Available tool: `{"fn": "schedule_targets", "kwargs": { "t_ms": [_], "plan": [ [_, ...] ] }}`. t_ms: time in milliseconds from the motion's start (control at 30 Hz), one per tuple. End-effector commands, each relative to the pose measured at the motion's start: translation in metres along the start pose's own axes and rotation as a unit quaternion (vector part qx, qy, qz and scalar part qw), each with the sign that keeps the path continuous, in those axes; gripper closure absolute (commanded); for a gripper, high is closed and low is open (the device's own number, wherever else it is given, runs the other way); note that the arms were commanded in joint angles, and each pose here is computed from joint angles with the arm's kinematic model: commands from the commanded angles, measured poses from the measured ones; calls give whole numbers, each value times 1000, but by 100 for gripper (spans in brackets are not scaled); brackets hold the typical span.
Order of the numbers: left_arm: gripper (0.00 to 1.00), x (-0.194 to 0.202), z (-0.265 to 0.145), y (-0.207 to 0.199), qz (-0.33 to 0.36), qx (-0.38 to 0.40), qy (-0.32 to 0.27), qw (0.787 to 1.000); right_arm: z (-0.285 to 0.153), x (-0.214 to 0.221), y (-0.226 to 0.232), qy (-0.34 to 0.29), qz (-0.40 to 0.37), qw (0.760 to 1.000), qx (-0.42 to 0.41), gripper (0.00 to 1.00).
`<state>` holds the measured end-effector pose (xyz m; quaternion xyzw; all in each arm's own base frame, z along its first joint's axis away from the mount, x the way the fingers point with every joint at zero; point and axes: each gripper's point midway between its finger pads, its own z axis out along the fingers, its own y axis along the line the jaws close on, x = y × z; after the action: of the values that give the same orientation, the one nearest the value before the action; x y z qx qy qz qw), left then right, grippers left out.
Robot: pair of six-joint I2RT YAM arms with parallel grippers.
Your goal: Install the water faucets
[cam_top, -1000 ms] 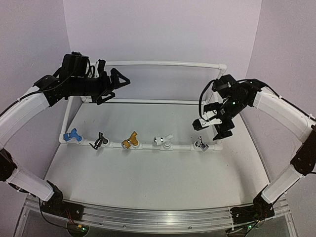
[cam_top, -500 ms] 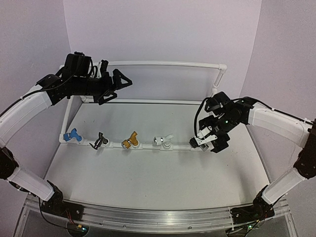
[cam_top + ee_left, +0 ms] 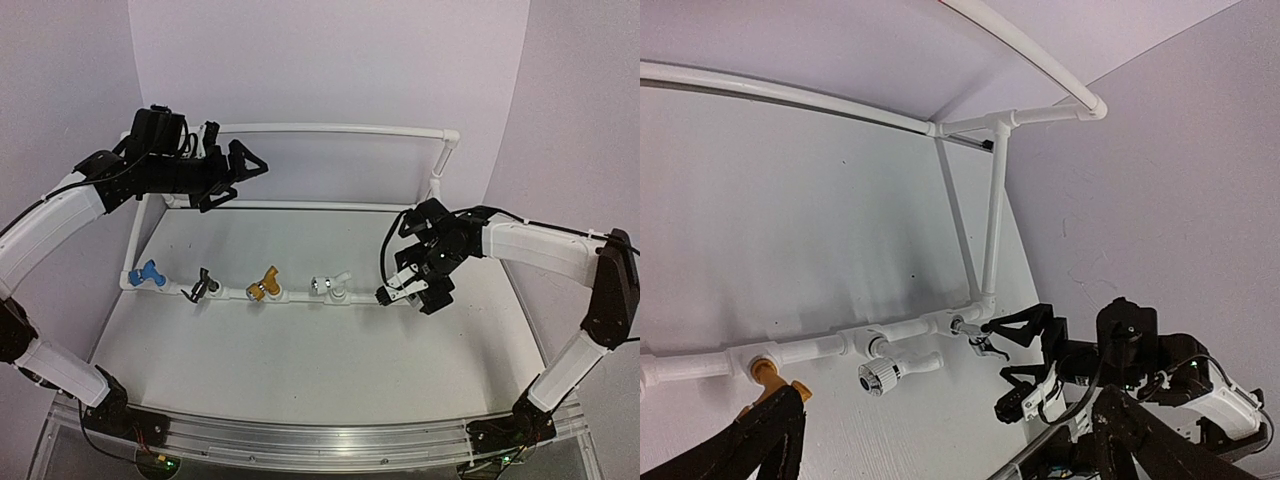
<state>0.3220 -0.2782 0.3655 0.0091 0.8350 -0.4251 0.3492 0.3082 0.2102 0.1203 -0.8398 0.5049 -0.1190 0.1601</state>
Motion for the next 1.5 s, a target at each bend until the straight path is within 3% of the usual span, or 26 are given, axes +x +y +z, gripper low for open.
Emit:
{"fn": "schedule_targets", "kwargs": {
  "t_ms": [0,367,800,1100,1467],
  "plan": [
    [0,-16,-15,-17,12,20,-26,999,13,5,-2,22,-1,1000,3,2],
    [0,-16,-14,-16,11,19,-29,999,34,13,-3,54,-16,998,3,7],
    [1,-19,-14,-17,15,18,-31,999,45,14,-8,61,-1,998,7,21],
    [1,-19,-13,-18,16,20,-30,999,46,11,-11,54,34,998,6,34],
    [1,-19,-13,-18,16,21,-33,999,49,6,-11,45,92,995,-10,41]
  ]
}}
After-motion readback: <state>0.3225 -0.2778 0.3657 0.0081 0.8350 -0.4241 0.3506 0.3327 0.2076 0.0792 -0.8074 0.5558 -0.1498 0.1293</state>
